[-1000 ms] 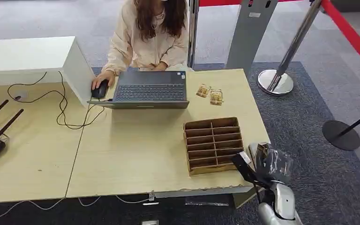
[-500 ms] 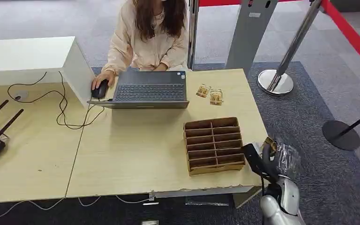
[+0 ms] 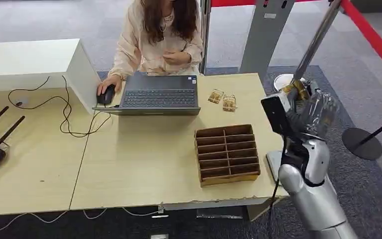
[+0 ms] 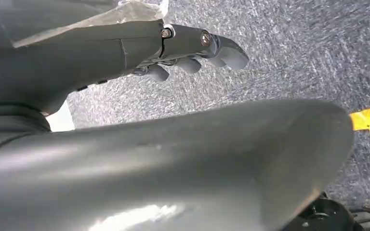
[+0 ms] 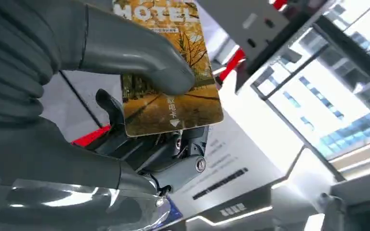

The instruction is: Pass the card to the sensor for recognition and then transmit it.

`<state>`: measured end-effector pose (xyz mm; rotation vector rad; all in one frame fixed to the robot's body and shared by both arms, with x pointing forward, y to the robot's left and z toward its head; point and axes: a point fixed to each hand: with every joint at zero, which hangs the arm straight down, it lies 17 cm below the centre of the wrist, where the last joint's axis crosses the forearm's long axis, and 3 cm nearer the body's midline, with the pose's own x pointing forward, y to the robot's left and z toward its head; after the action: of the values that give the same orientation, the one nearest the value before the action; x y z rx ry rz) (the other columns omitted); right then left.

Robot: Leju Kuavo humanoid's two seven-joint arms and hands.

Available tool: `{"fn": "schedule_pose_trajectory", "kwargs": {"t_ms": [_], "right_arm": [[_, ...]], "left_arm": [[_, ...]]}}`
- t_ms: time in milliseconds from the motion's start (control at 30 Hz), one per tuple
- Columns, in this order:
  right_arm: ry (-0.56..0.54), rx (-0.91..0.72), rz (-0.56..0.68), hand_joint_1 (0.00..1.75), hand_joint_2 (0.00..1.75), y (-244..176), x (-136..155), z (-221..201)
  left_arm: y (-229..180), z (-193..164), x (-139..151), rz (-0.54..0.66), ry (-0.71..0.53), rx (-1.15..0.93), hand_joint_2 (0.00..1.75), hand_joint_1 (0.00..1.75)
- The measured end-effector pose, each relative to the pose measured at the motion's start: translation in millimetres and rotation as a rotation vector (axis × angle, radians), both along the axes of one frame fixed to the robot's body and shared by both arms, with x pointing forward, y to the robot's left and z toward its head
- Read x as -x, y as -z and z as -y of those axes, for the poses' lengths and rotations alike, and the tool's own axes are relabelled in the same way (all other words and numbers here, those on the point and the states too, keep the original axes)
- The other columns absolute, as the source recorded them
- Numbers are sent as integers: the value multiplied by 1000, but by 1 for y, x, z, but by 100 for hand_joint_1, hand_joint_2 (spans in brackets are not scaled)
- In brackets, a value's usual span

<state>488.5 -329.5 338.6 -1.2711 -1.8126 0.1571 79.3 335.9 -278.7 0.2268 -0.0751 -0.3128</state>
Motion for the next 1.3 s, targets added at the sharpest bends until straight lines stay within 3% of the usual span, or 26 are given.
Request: {"fn": "schedule_pose_trajectory", "kwargs": {"t_ms": [400, 667, 933, 967, 1000, 1033, 1067, 1100, 1167, 1300], "right_arm": [[-240, 46, 65, 148, 175, -56, -26, -120], [-339, 63, 27, 154, 175, -49, -39, -182], [-377, 61, 13, 154, 175, -36, -47, -209], [-381, 67, 11, 145, 175, -35, -47, -212], [-383, 81, 10, 91, 175, -33, -48, -215], [-385, 94, 11, 91, 175, -31, -47, -219], [-389, 107, 13, 37, 175, -30, -47, -223], [-399, 122, 19, 10, 175, -30, -45, -228], [-412, 143, 23, 2, 175, -28, -44, -236], [-432, 168, 26, 0, 175, -24, -43, -247]], "left_arm": [[-3, 16, -23, 32, 10, 13, 0, 0], [-3, 32, -30, 44, 21, 35, 0, 0], [-4, 43, -34, 57, 25, 52, 0, 0], [-4, 44, -34, 58, 25, 54, 0, 0], [-4, 45, -34, 59, 26, 56, 0, 0], [-4, 46, -35, 60, 26, 58, 0, 0], [-4, 47, -35, 60, 26, 58, 0, 0], [-4, 48, -35, 61, 27, 60, 0, 0], [-4, 49, -35, 62, 30, 61, 0, 0], [-4, 49, -35, 61, 34, 62, 0, 0]]}}
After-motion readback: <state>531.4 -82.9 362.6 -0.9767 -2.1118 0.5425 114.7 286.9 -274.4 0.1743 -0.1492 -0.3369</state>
